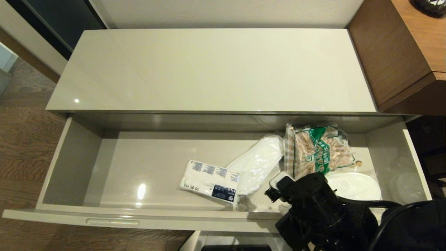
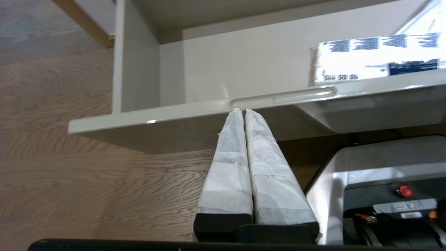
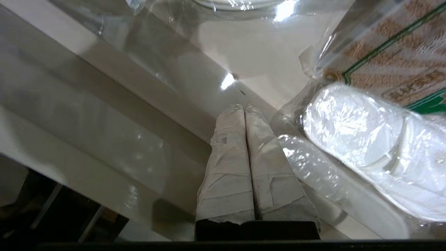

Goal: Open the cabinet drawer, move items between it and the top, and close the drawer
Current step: Take out the disposable slippers from the drawer

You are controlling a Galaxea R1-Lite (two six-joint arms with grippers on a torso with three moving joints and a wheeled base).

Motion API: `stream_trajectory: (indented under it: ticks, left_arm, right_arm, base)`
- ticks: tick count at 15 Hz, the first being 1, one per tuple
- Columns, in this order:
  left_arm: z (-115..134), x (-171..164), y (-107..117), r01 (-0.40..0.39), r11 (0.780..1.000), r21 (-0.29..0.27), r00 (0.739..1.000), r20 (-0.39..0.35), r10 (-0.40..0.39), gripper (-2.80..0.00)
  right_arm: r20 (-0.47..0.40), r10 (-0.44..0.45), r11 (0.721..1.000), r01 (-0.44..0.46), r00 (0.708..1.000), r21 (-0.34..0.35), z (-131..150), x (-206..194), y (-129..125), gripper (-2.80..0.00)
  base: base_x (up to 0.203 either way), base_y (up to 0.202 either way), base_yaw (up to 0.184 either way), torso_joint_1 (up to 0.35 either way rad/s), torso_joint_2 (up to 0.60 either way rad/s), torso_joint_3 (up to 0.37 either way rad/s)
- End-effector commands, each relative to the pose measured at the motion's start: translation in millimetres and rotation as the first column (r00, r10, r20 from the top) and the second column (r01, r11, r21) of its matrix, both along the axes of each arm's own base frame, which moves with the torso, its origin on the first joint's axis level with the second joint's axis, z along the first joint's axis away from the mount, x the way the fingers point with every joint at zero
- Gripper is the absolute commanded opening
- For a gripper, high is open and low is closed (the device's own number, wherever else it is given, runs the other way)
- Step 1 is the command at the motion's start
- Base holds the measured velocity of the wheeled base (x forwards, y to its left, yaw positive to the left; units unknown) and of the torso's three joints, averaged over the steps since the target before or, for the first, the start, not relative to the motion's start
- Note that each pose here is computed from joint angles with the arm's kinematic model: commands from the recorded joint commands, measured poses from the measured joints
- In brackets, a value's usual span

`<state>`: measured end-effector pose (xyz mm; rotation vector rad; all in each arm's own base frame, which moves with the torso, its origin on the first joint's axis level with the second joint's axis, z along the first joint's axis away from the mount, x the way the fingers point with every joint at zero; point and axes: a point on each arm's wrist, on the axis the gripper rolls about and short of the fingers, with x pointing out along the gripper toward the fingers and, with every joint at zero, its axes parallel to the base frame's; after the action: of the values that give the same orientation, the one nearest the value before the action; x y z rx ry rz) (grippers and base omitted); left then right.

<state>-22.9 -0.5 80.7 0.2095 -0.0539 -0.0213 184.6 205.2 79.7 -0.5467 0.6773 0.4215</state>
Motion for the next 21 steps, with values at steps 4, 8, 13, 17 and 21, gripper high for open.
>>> stream_trajectory:
  ticks: [4, 8, 13, 17, 21]
  left_arm:
    - [0, 0, 0, 0.001, 1.0, 0.001, 1.0, -0.001, -0.001, -2.8]
    - [0, 0, 0, 0.001, 1.0, 0.001, 1.0, -0.001, -0.001, -2.8]
    - [0, 0, 0, 0.001, 1.0, 0.001, 1.0, -0.001, -0.001, -2.8]
    - [0, 0, 0, 0.001, 1.0, 0.001, 1.0, -0.001, -0.001, -2.8]
    - [0, 0, 0, 0.001, 1.0, 0.001, 1.0, -0.001, -0.001, -2.8]
  right_arm:
    - [-0.024, 0.022, 0.999, -0.023, 0.999, -0.034, -12, -8, 10, -2.8]
    - [-0.012, 0.013, 1.0, -0.013, 1.0, -0.013, -4, -10, 3, -2.8]
    - [-0.067, -0.065, 0.996, 0.069, 0.996, 0.061, -2, 2, -18, -2.8]
    - [-0.152, -0.098, 0.966, 0.131, 0.984, 0.223, 13, 22, -41, -2.8]
    - [-0.314, -0.15, 0.883, 0.27, 0.937, 0.384, 34, 55, -71, -2.8]
  base:
    - [0.0, 0.0, 0.0, 0.0, 0.0, 0.0]
    - [0.0, 0.0, 0.0, 0.0, 0.0, 0.0]
    - [0.0, 0.0, 0.0, 0.0, 0.0, 0.0]
    - [0.0, 0.0, 0.0, 0.0, 0.0, 0.0]
    - [0.0, 0.0, 0.0, 0.0, 0.0, 0.0]
